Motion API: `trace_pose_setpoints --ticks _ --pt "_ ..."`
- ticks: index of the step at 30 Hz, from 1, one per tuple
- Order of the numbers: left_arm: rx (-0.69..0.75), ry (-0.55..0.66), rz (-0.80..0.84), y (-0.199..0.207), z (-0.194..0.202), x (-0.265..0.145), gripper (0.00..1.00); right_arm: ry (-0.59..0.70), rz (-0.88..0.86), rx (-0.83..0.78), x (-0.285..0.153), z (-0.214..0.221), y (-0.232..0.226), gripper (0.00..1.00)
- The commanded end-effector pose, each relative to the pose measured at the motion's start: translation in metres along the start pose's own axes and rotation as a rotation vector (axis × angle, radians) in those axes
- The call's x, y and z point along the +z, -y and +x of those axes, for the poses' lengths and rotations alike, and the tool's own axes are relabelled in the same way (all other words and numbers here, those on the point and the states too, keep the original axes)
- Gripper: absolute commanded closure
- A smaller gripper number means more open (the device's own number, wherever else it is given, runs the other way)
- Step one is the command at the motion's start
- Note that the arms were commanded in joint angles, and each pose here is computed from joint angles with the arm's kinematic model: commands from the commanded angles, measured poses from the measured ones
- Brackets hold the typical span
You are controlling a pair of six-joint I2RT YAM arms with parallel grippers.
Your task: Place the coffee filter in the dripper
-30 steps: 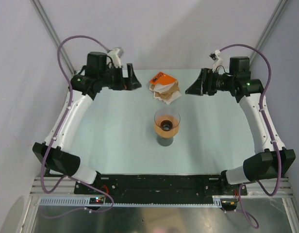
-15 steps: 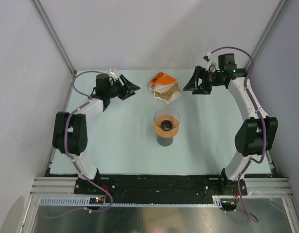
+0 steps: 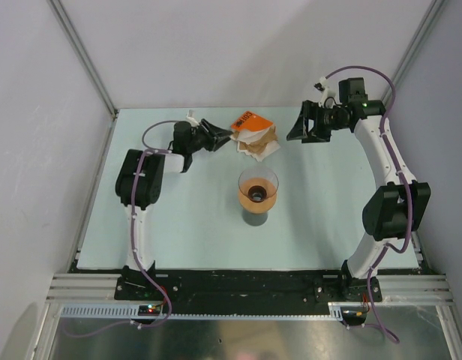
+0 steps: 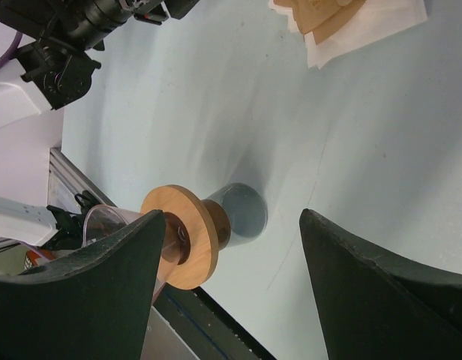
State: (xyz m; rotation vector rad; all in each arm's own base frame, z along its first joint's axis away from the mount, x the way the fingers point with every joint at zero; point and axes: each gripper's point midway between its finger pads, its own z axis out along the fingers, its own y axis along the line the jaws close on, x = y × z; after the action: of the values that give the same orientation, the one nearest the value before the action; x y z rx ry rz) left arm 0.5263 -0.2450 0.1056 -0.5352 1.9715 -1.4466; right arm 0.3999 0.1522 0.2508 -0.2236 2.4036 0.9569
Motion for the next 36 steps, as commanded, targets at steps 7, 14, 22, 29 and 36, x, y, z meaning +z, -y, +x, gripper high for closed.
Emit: trace_pose_setpoints --ticks 7,14,22,29,36 --pt "-0.006 0.068 0.063 0.006 -0.012 0.028 0.51 0.0 0.02 -0.007 -0.003 -0.002 0.005 0.23" --pt "-0.017 0.058 -0.023 -0.019 0.005 0.034 0.5 -0.002 0.022 -0.007 -0.002 -0.003 0.005 0.23" --pt "-0.024 0.048 -0.037 -0.029 0.009 0.045 0.51 -0.011 0.026 -0.003 0.0 0.0 0.007 0.23" --pt "-0.011 0.044 -0.004 -0.018 0.009 0.058 0.53 -0.016 0.028 -0.002 0.0 0.001 0.008 0.23" --pt "-0.012 0.049 0.012 -0.013 0.005 0.064 0.57 -0.03 0.026 0.007 0.0 0.008 0.008 0.23"
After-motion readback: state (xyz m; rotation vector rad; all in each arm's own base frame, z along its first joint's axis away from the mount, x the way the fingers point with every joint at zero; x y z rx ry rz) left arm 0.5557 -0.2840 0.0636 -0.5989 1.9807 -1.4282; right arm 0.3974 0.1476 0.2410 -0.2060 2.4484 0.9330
